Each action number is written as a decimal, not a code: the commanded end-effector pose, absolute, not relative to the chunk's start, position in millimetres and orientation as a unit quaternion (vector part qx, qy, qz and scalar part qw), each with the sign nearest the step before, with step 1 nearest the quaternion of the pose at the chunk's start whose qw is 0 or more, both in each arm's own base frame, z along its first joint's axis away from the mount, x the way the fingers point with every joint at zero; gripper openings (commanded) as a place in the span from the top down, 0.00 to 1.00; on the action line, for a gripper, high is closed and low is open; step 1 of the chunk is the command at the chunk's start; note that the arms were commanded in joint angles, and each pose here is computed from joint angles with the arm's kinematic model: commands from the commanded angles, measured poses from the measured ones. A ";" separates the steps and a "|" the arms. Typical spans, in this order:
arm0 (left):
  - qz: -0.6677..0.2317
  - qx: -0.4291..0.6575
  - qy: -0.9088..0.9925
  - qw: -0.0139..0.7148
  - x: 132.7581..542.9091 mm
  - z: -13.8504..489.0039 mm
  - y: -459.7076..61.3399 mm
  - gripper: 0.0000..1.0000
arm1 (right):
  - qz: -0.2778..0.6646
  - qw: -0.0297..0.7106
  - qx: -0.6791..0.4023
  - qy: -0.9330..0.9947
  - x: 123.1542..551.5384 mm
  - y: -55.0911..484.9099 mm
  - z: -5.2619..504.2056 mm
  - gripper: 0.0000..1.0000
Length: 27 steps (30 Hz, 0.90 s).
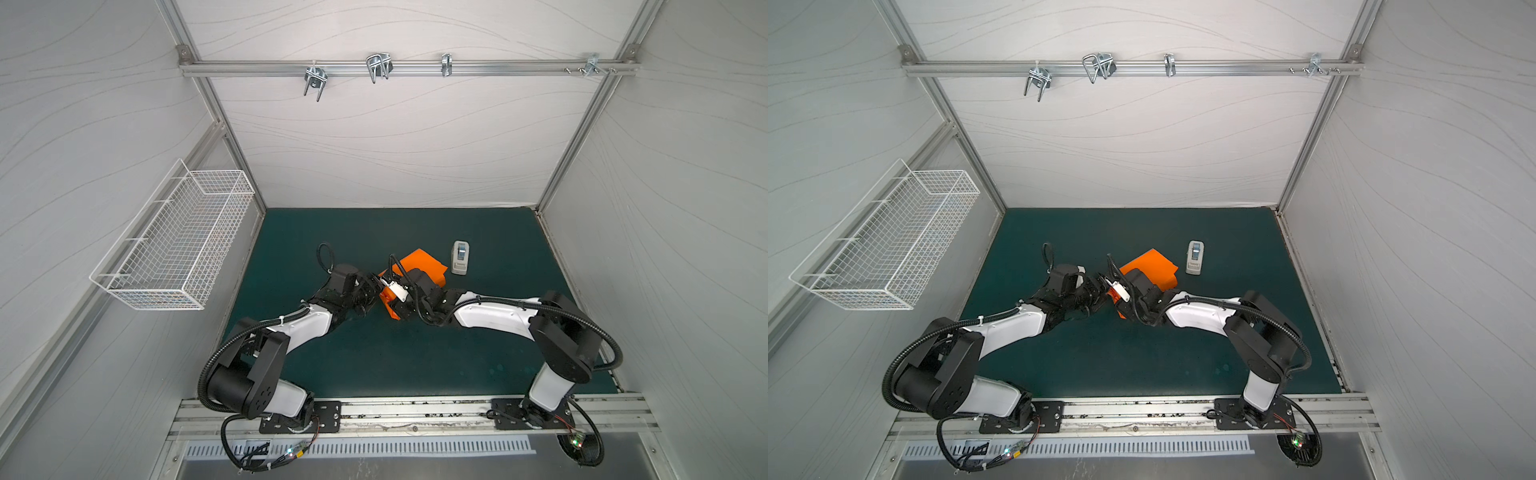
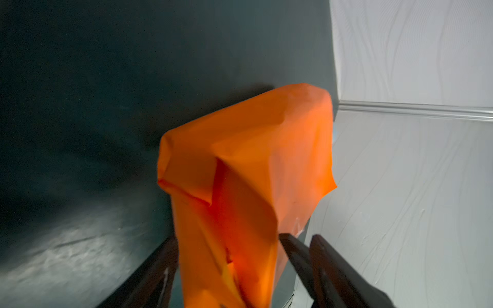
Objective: Wrap a gift box in wrapping paper
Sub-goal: Fifth fold the wrapping paper around the gift box.
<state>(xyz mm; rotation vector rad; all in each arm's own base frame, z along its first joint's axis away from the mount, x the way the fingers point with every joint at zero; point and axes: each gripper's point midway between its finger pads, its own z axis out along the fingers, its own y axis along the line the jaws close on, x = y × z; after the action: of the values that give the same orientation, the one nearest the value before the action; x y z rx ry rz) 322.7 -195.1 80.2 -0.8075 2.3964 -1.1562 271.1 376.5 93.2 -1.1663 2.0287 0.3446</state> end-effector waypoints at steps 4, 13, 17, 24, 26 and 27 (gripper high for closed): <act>-0.407 -0.276 0.855 0.168 321.1 77.0 -197.2 0.21 | 0.133 0.302 -0.486 0.809 245.0 365.2 51.7 0.37; -0.424 -0.277 0.846 0.166 341.4 77.6 -209.5 0.24 | 0.139 0.303 -0.488 0.807 244.6 368.2 55.3 0.38; -0.430 -0.275 0.845 0.163 345.8 75.6 -214.3 0.33 | 0.141 0.306 -0.488 0.805 245.0 369.3 58.6 0.38; -0.439 -0.266 0.842 0.164 347.5 83.5 -220.3 0.48 | 0.145 0.303 -0.489 0.805 243.6 370.4 57.5 0.39; -0.440 -0.263 0.843 0.163 347.7 84.8 -222.1 0.55 | 0.146 0.303 -0.489 0.805 243.5 370.7 57.8 0.39; -0.440 -0.262 0.843 0.162 348.1 85.1 -222.6 0.58 | 0.145 0.303 -0.489 0.805 243.6 370.6 58.2 0.39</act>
<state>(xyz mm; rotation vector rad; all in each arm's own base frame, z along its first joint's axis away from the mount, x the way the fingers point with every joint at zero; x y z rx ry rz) 337.5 -214.3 71.3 -0.7877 2.4377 -1.2206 269.4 378.5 93.9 -1.1736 2.0256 0.3620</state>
